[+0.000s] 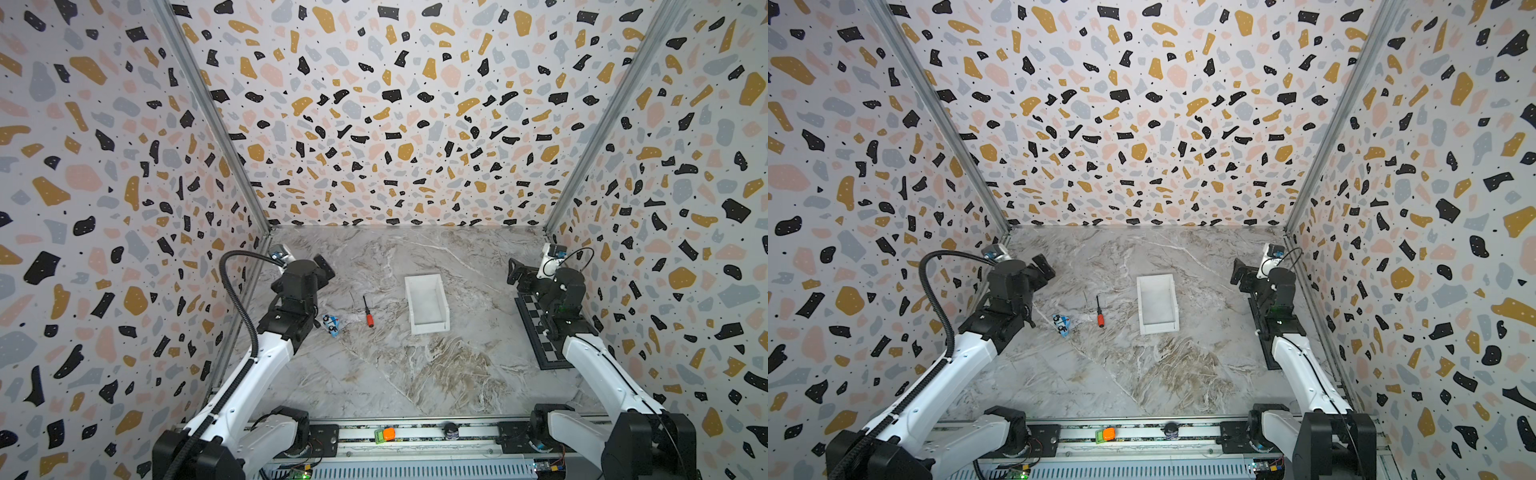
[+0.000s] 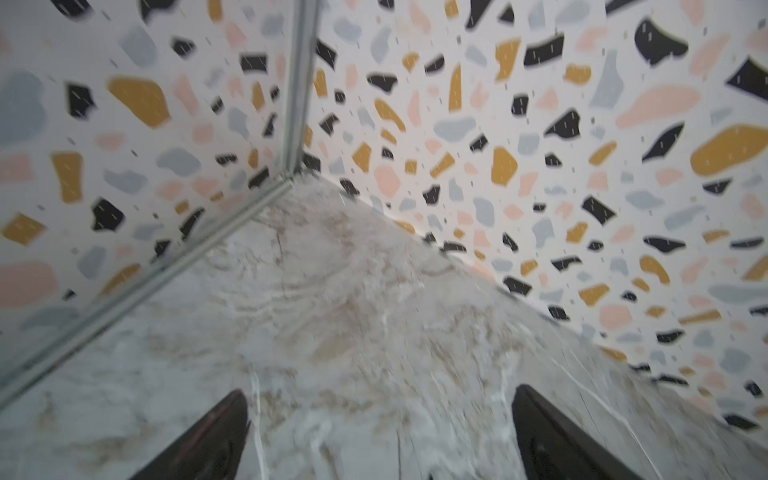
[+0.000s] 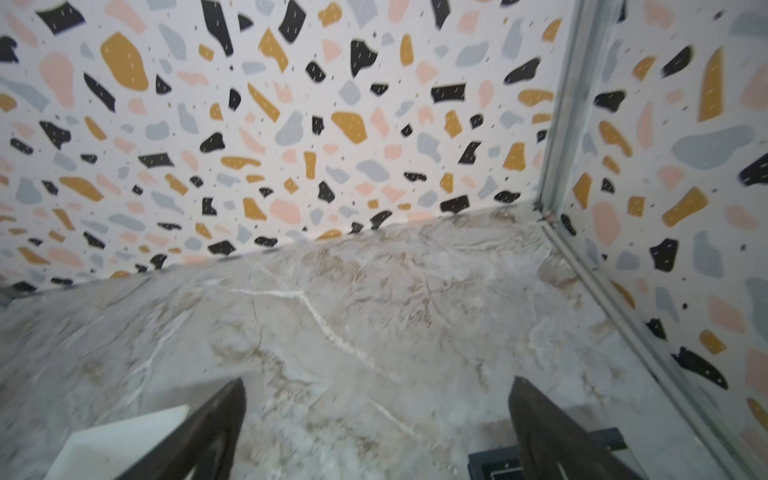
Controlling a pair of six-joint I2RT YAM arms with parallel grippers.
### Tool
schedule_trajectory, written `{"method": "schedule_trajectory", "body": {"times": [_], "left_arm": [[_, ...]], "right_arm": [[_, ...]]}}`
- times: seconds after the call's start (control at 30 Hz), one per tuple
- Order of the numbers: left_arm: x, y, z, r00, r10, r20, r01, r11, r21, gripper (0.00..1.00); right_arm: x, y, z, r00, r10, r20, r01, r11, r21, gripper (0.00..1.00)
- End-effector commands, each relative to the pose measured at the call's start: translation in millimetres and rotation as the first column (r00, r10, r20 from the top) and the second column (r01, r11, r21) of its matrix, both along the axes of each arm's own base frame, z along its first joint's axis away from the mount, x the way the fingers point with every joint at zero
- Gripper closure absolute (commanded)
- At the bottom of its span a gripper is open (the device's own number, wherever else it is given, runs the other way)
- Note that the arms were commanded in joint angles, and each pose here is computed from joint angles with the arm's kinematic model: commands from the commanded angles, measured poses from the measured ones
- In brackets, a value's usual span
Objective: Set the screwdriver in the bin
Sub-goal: 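Move the left gripper forward over the red-handled screwdriver while the right arm shifts slightly, then lower the left gripper and close it on the screwdriver's red handle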
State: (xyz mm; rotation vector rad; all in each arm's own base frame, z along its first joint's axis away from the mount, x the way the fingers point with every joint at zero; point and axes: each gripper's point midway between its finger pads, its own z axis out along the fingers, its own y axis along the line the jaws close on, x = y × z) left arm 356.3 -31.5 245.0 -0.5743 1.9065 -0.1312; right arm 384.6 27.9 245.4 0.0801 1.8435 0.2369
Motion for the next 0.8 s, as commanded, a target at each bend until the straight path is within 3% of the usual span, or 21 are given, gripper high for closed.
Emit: {"method": "schedule_trajectory", "body": {"times": [0.0,0.07,0.33,0.57,0.7,0.77], "left_arm": [[-32,-32,-54,0.962,-0.063,-0.266,0.033,0.993,-0.117,0.0],[-38,-51,-69,0.938,-0.109,-0.329,0.061,0.987,-0.152,0.03],[-42,-99,-118,0.865,-0.171,-0.473,0.126,0.984,-0.124,0.12],[-32,-128,-150,0.799,-0.218,-0.56,0.2,0.975,-0.094,0.22],[-27,-145,-167,0.774,-0.243,-0.585,0.229,0.968,-0.099,0.25],[-24,-154,-172,0.759,-0.255,-0.599,0.245,0.964,-0.1,0.32]], "right_arm": [[-11,37,-21,0.97,0.123,-0.208,-0.116,0.992,0.046,0.01],[-10,46,-19,0.959,0.156,-0.239,-0.145,0.987,0.063,0.01],[-13,78,-24,0.909,0.268,-0.32,-0.257,0.963,0.075,0.01],[-26,97,-35,0.86,0.366,-0.354,-0.331,0.93,0.158,0.01],[-32,100,-38,0.852,0.38,-0.361,-0.335,0.924,0.184,0.01],[-34,99,-36,0.855,0.379,-0.355,-0.332,0.924,0.187,0.01]]}}
